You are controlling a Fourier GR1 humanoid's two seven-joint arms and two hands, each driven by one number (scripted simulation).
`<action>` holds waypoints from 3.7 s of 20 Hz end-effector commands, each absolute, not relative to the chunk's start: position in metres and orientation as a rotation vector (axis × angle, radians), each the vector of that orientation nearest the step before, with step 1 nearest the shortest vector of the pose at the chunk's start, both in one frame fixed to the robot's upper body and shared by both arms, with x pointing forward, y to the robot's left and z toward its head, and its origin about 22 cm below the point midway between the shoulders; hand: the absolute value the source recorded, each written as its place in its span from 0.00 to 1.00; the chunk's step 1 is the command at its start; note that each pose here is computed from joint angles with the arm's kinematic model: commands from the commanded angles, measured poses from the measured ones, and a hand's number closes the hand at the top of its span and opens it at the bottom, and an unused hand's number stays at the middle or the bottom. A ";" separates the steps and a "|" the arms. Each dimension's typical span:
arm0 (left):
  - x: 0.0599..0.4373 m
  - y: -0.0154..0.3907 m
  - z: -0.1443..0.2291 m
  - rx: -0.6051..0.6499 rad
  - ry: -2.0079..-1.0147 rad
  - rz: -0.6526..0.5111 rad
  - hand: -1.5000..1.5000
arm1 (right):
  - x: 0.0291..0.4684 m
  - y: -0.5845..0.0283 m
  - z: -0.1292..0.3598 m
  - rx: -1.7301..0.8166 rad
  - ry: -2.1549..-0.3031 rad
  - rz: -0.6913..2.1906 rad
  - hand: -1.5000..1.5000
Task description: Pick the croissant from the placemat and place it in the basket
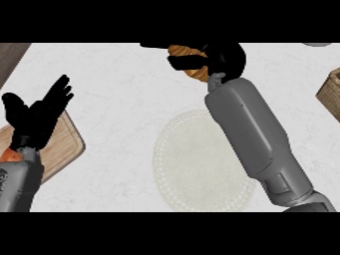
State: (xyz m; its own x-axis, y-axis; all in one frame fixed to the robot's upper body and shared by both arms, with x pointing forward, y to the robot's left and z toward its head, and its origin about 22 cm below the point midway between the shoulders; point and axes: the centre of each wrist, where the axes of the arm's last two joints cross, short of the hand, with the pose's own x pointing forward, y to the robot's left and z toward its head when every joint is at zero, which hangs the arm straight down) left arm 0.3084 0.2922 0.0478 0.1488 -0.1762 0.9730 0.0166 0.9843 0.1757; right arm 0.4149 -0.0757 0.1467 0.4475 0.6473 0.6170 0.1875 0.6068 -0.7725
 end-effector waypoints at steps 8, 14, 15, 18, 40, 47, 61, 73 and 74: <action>0.308 0.303 0.053 0.163 -1.403 -0.113 0.50 | 0.436 -0.039 0.232 -1.089 -1.452 -0.003 1.00; 0.308 0.305 0.050 0.168 -1.401 -0.111 0.50 | 0.444 -0.038 0.303 -1.208 -1.376 -0.072 1.00; 0.299 0.306 0.046 0.166 -1.385 -0.102 0.50 | 0.447 -0.045 0.314 -1.240 -1.356 -0.077 1.00; 0.294 0.308 0.038 0.168 -1.399 -0.101 0.50 | 0.452 -0.061 0.331 -1.298 -1.339 -0.078 1.00; 0.306 0.307 0.059 0.169 -1.416 -0.109 0.50 | 0.473 -0.227 0.357 -1.626 -1.045 -0.275 1.00; 0.307 0.309 0.045 0.182 -1.417 -0.109 0.50 | 0.475 -0.273 0.317 -1.653 -1.050 -0.230 1.00; 0.301 0.316 0.056 0.167 -1.388 -0.087 0.50 | 0.459 -0.346 0.268 -1.645 -0.997 -0.529 0.00; 0.296 0.310 0.054 0.171 -1.399 -0.087 0.50 | 0.453 -0.358 0.264 -1.632 -1.135 -0.602 0.00; 0.294 0.325 0.032 0.192 -1.382 -0.092 0.50 | 0.450 -0.361 0.281 -1.615 -1.184 -0.698 0.00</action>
